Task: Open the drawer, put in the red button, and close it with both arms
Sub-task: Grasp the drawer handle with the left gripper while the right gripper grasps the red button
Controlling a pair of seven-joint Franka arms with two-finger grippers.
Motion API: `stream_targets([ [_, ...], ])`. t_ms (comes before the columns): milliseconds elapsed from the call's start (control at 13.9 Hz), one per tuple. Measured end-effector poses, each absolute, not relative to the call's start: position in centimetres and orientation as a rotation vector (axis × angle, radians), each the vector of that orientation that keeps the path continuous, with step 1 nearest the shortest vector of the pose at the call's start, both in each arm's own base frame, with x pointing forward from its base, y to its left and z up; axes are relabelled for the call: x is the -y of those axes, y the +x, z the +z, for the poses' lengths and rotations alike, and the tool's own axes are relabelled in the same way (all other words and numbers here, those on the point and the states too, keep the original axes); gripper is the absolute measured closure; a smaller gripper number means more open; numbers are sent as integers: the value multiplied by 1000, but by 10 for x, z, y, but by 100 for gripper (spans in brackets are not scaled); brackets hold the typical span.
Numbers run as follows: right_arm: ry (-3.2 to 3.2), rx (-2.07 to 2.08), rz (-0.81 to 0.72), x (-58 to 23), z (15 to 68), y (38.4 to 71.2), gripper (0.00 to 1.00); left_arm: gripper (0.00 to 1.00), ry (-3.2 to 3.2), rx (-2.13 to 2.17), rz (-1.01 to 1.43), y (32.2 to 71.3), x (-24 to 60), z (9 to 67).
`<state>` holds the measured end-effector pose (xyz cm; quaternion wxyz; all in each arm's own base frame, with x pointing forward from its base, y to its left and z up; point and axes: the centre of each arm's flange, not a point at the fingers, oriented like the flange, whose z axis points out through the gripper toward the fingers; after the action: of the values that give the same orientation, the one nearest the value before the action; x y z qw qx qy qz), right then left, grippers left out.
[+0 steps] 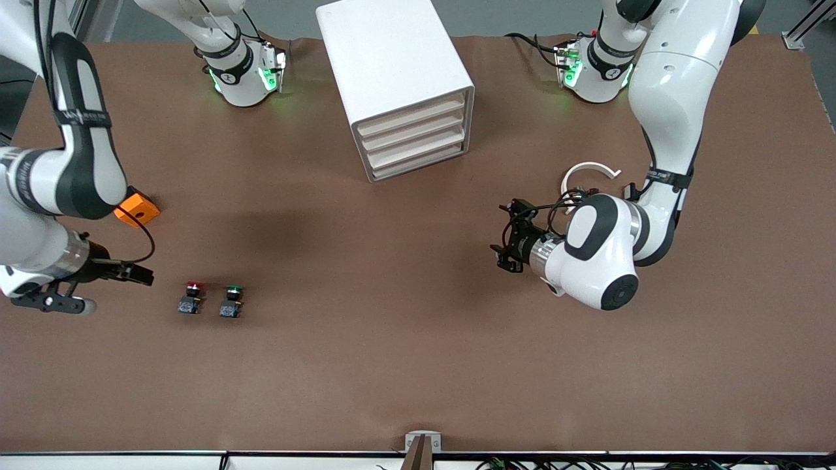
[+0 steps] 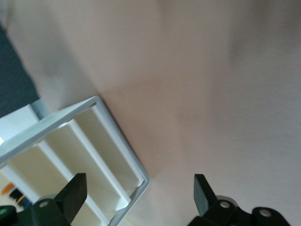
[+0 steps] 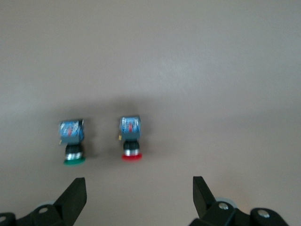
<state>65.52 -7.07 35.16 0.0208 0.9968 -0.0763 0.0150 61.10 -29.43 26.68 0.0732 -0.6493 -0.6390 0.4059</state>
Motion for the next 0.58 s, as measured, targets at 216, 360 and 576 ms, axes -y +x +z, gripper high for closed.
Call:
stream_targets([
  [216, 3083, 258, 139, 77, 312, 662, 0, 0, -1752, 1889, 1333, 594, 310, 253],
  [360, 3078, 298, 195, 84, 283, 666, 0, 0, -1631, 1865, 1386, 583, 321, 248],
  [576, 3074, 352, 192, 84, 235, 667, 0, 0, -1454, 1815, 1440, 568, 333, 241],
])
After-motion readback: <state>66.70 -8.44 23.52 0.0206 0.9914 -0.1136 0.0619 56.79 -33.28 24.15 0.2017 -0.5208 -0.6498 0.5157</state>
